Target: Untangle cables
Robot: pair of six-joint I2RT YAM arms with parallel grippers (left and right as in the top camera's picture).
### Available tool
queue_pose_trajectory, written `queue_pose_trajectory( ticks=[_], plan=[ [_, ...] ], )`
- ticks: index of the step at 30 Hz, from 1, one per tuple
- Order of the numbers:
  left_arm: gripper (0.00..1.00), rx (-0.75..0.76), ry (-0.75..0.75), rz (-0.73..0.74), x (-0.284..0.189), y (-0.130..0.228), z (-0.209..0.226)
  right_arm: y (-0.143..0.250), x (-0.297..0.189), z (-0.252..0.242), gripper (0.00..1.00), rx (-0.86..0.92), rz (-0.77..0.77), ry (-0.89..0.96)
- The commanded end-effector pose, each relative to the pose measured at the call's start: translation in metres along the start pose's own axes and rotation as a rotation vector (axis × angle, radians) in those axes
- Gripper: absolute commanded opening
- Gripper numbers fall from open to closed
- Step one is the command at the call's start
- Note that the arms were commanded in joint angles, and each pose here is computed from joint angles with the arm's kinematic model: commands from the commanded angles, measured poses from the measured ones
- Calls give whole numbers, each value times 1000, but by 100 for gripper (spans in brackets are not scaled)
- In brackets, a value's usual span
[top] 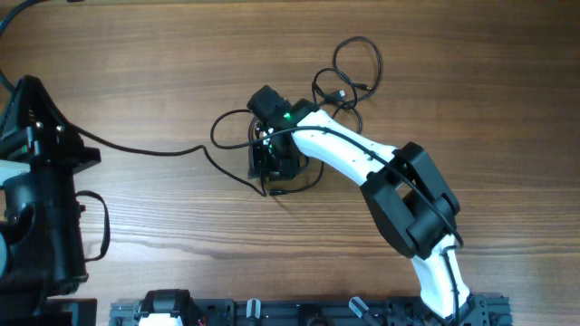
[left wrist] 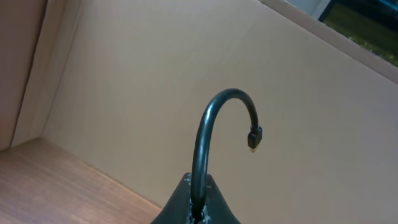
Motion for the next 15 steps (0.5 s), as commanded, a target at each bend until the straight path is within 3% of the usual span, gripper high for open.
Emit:
queue_pose_trajectory(
  ticks=[1,4,9,15],
  plan=[
    [4,8,-28,7,-1,1,5,1,16,-16,43,-80,-30,151],
    [4,23,-65,52,1,12,14,1,18,-19,34,-107,-47,222],
    [4,48,-132,133,9,33,29,16,17,-26,5,-79,6,262],
    [4,57,-155,160,18,42,33,16,-21,-52,4,-41,34,285]
  ],
)
Point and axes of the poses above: each gripper's point midway between its finger pads, its own x axis out along the fingers, its own z axis along the line the jaws close on, y = z × x, the point moved 1 cm from there along -x, back along the fingers, and after that the axes turned 13 degrees about -x, right-handed, at the moved point
